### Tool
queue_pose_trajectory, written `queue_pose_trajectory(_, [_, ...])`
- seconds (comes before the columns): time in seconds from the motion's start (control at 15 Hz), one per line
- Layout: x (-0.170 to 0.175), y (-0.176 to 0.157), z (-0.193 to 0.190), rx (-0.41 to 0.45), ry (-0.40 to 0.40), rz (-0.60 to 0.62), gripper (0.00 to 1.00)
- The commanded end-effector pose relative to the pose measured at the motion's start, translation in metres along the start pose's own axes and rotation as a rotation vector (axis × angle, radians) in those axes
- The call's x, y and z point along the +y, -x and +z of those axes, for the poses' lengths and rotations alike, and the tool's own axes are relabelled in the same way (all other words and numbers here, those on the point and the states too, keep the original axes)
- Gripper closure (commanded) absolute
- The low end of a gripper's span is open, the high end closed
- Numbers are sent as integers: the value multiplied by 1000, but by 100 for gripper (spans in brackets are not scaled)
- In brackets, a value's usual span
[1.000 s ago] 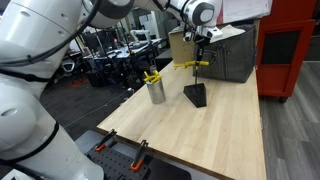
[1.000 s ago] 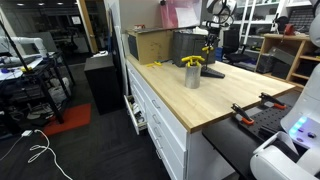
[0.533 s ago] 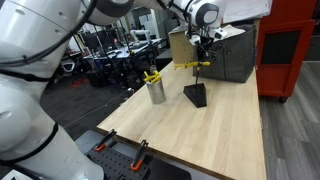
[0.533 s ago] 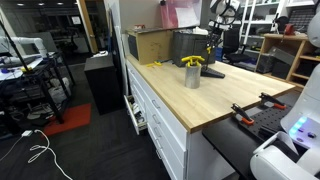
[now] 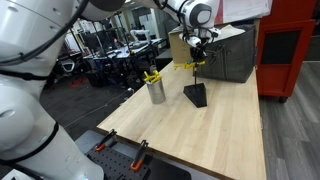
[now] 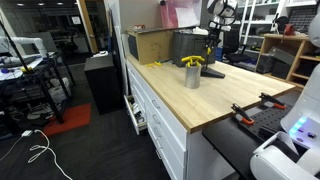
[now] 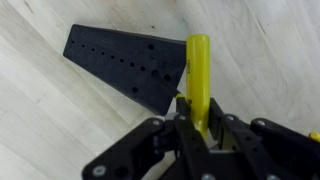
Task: Put one wrench on the black stand.
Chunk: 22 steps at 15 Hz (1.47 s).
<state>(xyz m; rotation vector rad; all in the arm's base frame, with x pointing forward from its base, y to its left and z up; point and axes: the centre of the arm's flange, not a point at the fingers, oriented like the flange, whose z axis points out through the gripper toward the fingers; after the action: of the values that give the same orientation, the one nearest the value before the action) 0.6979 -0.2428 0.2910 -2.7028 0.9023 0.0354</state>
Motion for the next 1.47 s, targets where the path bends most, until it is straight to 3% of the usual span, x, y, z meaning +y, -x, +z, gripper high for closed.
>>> queue_pose_trajectory(0.0, [-7, 29, 7, 6, 33, -80, 94])
queue_pose_trajectory(0.27, [-4, 34, 25, -22, 71, -25, 94])
queue_pose_trajectory(0.87, [0, 31, 23, -61, 84, 231, 94])
queue_pose_trajectory(0.93, [0, 32, 22, -64, 83, 246, 52])
queue_pose_trajectory(1.0, [1, 32, 21, -69, 86, 264, 51])
queue_pose_trajectory(1.4, [8, 40, 13, -103, 114, 399, 7])
